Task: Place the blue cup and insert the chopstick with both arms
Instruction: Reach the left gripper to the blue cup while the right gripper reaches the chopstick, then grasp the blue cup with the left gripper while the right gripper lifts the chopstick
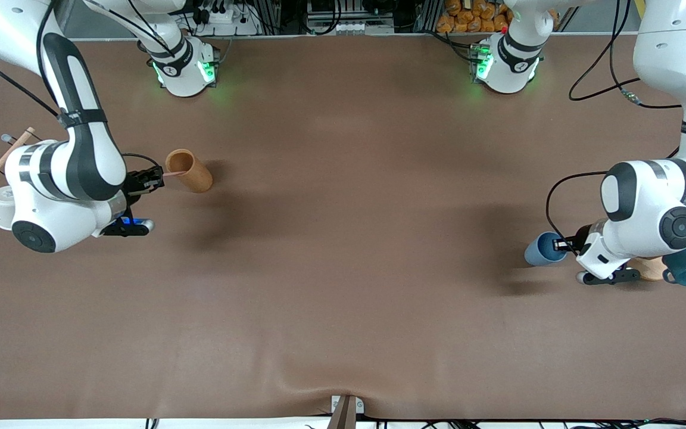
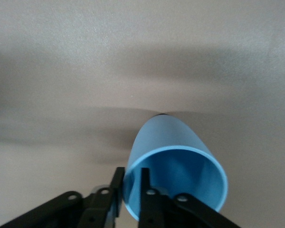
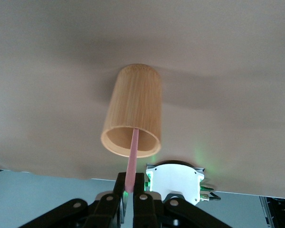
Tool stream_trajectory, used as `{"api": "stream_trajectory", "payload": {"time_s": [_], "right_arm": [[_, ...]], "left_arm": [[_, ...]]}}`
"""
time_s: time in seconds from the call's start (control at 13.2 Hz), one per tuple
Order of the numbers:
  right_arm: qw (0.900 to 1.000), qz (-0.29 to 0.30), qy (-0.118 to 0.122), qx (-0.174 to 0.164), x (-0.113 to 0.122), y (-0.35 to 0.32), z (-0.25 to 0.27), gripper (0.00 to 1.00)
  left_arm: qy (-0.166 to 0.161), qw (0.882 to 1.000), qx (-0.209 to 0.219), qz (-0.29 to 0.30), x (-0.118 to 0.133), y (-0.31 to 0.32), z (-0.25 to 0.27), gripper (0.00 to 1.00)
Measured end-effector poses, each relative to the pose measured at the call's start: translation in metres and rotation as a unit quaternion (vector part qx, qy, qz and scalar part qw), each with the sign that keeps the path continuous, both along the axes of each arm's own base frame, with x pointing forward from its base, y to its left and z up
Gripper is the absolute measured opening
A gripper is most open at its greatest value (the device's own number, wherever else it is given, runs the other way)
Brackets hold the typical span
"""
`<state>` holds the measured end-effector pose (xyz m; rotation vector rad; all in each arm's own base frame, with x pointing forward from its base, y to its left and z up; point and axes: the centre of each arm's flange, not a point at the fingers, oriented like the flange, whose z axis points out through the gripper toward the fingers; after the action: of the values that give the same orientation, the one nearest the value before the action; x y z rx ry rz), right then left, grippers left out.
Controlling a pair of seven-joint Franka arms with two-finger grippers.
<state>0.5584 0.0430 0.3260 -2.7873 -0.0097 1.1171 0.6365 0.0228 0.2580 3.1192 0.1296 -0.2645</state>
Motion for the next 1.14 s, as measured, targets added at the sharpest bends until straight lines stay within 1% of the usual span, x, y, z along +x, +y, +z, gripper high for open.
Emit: {"api": "stream_trajectory", "payload": {"time_s": [0.08, 0.3, 0.45, 0.61, 0.68, 0.76, 0.91, 1.14], "right_arm": [[1.0, 0.0, -0.001, 0.0, 0.0, 0.0, 0.001, 0.09], [1.0, 0.0, 0.0, 0.0, 0.0, 0.0, 0.001, 0.09], [1.0, 0.001, 0.001, 0.0, -0.002, 0.0, 0.007, 0.09], [1.0, 0.0, 0.001, -0.003, -0.003, 0.001, 0.032, 0.09], [1.0, -0.002, -0.002, -0.006, -0.001, 0.003, 0.053, 0.09], [1.0, -0.005, -0.007, -0.012, 0.002, 0.009, 0.072, 0.09], [0.999, -0.005, -0.027, -0.028, 0.007, 0.034, 0.113, 0.09], [0.997, -0.017, -0.068, -0.024, 0.015, 0.059, 0.182, 0.09]], "left_arm": [[0.0, 1.0, 0.0, 0.0, 0.0, 0.0, 0.0, 0.04], [-0.002, 1.0, -0.003, -0.007, 0.002, -0.009, 0.007, 0.05], [0.009, 1.0, -0.012, -0.025, 0.001, -0.034, 0.026, 0.05], [0.017, 0.999, -0.019, -0.032, -0.006, -0.071, 0.056, 0.05], [0.02, 0.999, -0.021, -0.029, -0.012, -0.095, 0.074, 0.05], [0.021, 0.999, -0.022, -0.024, -0.017, -0.115, 0.085, 0.05], [0.026, 0.999, -0.025, -0.013, -0.028, -0.154, 0.1, 0.05], [0.032, 0.999, -0.026, 0.028, -0.046, -0.216, 0.108, 0.05]]}}
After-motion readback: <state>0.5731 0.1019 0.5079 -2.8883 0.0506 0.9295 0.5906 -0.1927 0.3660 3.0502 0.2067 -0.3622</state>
